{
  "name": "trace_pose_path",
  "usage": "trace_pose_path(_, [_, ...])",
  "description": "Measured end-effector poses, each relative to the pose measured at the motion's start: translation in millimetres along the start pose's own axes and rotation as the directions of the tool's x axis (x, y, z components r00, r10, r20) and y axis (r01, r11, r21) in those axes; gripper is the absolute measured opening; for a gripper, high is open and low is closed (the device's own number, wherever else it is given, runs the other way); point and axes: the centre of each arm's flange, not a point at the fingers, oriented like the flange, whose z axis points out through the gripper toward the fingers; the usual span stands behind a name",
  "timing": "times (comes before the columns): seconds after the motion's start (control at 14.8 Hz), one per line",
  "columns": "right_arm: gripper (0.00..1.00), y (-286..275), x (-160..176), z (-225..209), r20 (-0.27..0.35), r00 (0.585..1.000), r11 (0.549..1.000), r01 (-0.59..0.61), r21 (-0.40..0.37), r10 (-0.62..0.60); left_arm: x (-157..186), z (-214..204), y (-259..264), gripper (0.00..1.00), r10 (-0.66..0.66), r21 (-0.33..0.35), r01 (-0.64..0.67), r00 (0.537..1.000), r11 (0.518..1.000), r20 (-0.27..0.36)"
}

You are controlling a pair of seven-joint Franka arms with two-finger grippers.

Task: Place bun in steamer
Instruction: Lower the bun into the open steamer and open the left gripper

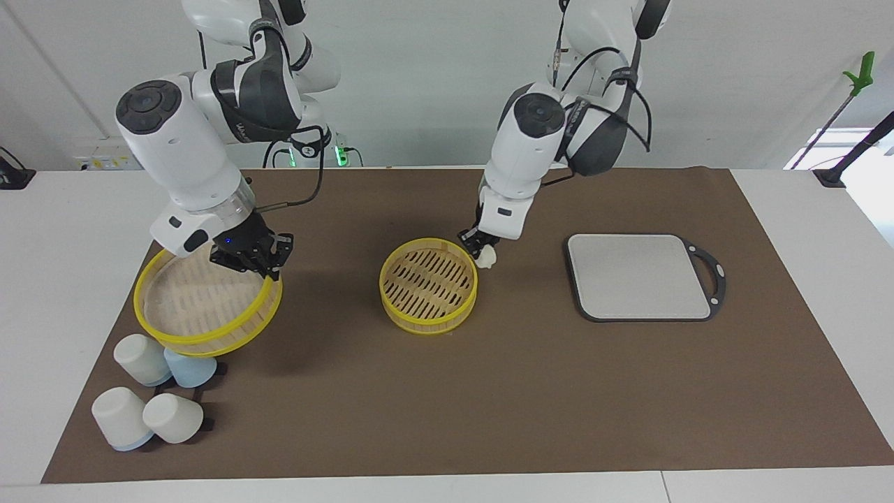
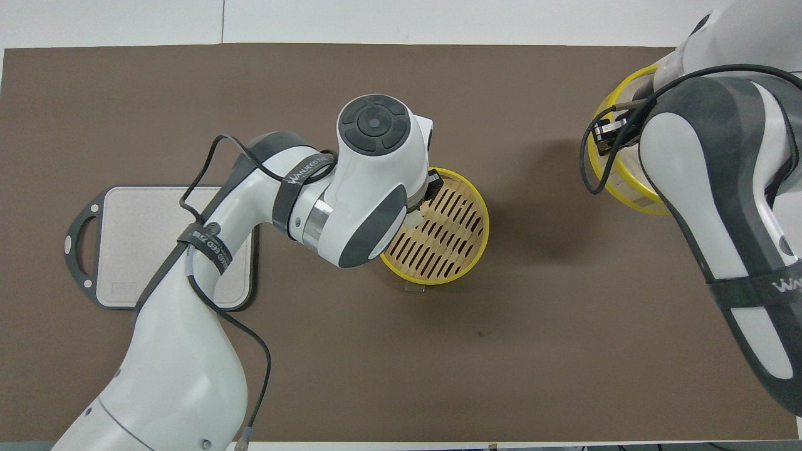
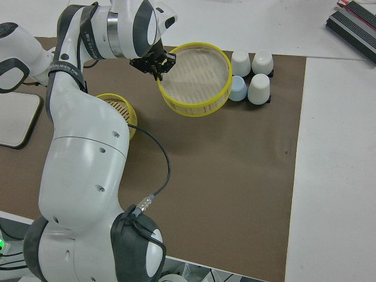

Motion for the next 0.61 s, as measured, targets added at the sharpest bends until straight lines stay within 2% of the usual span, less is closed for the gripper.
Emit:
trace_pose_path(0.2, [0.09, -4.8, -3.1, 5.5, 0.031, 1.000, 1.000, -0.002, 0.001, 0.002, -2.6, 20.5, 7.3, 0.31, 0.013, 0.016, -0.013, 1.000, 1.000, 0.000])
trace_pose_path(0.34, [0.09, -4.4, -4.8, 8.7, 0.041, 0.999, 1.000, -0.011, 0.001, 0.011, -17.3, 32.5, 14.0, 0.31, 0.036, 0.028, -0.036, 0.999, 0.999, 0.006])
trace_pose_path(0.61, [0.09, -9.5, -5.8, 11.7, 0.047, 0.999, 1.000, -0.006, 0.001, 0.006, -34.9, 49.1, 23.4, 0.33, 0.062, 0.016, -0.062, 0.998, 0.998, 0.002])
